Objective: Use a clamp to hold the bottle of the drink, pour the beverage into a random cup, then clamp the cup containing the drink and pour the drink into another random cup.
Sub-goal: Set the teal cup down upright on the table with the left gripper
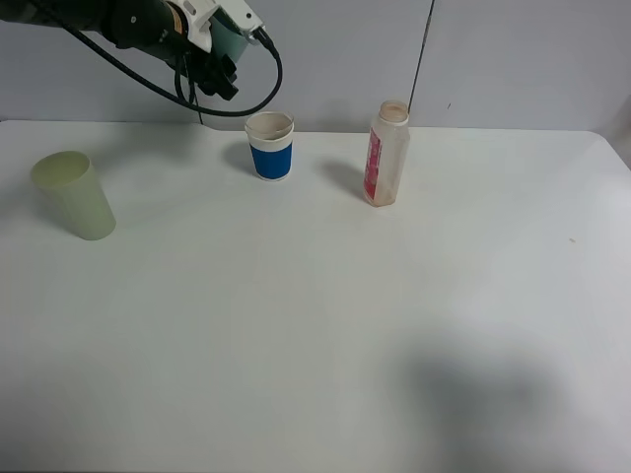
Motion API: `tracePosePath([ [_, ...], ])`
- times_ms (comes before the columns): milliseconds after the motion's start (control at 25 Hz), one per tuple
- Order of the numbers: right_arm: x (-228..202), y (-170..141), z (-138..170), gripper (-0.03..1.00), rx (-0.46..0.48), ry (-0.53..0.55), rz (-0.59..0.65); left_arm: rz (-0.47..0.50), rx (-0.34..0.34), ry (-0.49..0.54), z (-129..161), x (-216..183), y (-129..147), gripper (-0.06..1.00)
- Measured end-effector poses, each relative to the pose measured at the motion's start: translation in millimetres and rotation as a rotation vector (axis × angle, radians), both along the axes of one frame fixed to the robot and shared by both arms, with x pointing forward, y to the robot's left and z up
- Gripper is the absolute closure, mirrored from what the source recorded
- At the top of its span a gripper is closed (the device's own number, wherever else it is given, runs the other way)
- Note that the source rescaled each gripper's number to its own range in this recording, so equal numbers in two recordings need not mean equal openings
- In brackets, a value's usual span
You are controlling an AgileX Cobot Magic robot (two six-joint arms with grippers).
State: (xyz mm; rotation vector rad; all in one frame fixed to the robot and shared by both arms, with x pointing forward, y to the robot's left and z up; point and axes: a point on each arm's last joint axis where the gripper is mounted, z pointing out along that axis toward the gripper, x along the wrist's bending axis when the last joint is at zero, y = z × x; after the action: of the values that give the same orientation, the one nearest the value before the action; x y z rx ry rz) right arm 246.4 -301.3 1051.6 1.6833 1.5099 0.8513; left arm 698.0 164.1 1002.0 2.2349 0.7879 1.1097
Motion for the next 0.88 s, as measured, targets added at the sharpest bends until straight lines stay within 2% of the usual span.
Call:
tracePosePath([
  [120,0,0,0,-0.03,0.0,0.0,0.0,0.015,-0.061,-0.018,2,2,2,0.94],
  [160,0,0,0,-0.03,0.0,0.0,0.0,0.027,-0.114,-0.029,0,2,4,0.94],
  [240,0,0,0,-0.03,0.0,0.0,0.0,0.034,-0.16,-0.035,-7,0,5,0.94],
  [520,0,0,0,-0.03,0.0,0.0,0.0,0.037,-0.259,-0.09,-25,-9,6,0.94],
  [720,0,0,0,-0.03,0.0,0.0,0.0,0.08,-0.356,-0.162,-33,-13,14,0.94],
  [880,0,0,0,-0.03,0.0,0.0,0.0,0.119,-0.401,-0.196,-40,-16,23,0.94],
])
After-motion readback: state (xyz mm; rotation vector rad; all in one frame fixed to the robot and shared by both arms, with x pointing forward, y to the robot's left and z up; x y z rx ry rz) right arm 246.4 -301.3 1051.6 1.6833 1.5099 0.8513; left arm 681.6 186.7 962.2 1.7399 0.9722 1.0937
